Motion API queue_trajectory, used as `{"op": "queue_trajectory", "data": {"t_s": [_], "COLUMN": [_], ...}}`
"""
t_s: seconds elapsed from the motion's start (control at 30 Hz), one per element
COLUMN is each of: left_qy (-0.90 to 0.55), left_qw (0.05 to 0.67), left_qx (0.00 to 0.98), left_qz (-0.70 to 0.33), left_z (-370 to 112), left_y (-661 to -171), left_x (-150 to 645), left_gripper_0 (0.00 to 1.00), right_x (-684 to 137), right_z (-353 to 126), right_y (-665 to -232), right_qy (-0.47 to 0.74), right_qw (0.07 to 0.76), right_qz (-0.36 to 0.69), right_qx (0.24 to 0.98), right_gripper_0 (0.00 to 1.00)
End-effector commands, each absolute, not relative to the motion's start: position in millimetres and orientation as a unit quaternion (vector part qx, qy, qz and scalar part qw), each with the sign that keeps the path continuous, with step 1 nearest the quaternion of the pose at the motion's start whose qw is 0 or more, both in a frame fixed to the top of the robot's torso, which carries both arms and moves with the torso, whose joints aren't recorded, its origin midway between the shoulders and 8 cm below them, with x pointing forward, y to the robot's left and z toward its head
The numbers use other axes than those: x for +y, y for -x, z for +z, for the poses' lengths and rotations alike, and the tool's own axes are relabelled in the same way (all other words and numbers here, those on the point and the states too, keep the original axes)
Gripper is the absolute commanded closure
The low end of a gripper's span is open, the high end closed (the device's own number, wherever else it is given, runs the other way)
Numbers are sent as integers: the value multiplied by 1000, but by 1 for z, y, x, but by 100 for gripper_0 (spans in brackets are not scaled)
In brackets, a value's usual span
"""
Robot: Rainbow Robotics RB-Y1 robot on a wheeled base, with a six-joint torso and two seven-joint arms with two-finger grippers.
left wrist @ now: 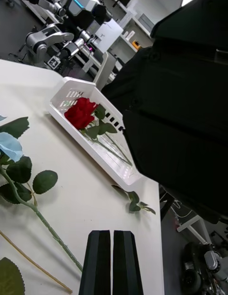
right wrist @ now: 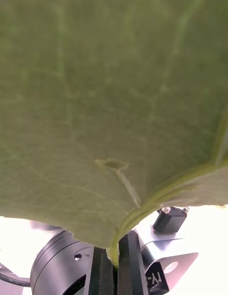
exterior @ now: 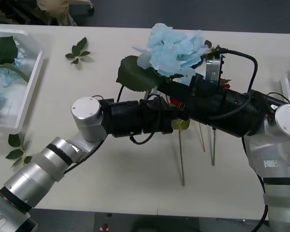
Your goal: Put the red flowers into the right box and the blue flowers into the left box
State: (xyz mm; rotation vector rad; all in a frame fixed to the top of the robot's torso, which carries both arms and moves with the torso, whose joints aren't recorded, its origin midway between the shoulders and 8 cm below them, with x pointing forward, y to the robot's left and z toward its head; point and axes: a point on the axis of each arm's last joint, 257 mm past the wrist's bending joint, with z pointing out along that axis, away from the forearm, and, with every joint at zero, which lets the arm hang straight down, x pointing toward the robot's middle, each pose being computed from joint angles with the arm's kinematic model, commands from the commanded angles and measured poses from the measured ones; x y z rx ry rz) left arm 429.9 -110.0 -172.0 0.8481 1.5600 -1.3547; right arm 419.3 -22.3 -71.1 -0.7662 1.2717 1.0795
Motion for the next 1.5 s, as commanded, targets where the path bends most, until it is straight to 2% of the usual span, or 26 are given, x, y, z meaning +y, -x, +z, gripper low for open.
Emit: {"op": "queue_trajectory", "data": {"t_s": [0.03,0.07,0.1,0.27,0.57,0.7,0.9,1.0,1.27,1.33,1.5], "left_qy": [-348,-348,-350,-343,-236,-263,-194,-150,-158,-155,-108], "left_qw": [448,448,448,437,428,428,350,333,308,289,258], "left_qx": [623,626,629,646,704,731,822,865,938,944,955], "left_qz": [-539,-535,-530,-524,-515,-461,-406,-345,-14,40,95], "left_z": [-162,-164,-167,-177,-189,-164,-114,-104,-88,-88,-109], "left_y": [-436,-438,-440,-446,-466,-469,-461,-465,-497,-501,-502], "left_x": [-105,-100,-94,-53,101,188,308,367,532,558,603], "left_gripper_0": [100,100,100,100,100,100,100,100,100,100,100], "right_x": [-25,-25,-26,-29,-36,-44,-85,-116,-197,-215,-244], "right_z": [-56,-56,-54,-53,-54,-72,-123,-153,-191,-193,-190], "right_y": [-415,-416,-416,-417,-417,-418,-420,-418,-426,-431,-442], "right_qy": [355,355,358,362,363,373,357,333,262,234,169], "right_qw": [617,618,619,618,613,589,499,442,350,338,322], "right_qz": [459,458,457,454,453,441,423,404,320,296,234], "right_qx": [532,532,530,530,536,565,667,728,841,863,902], "right_gripper_0": [22,3,0,0,0,0,0,0,0,0,0]}}
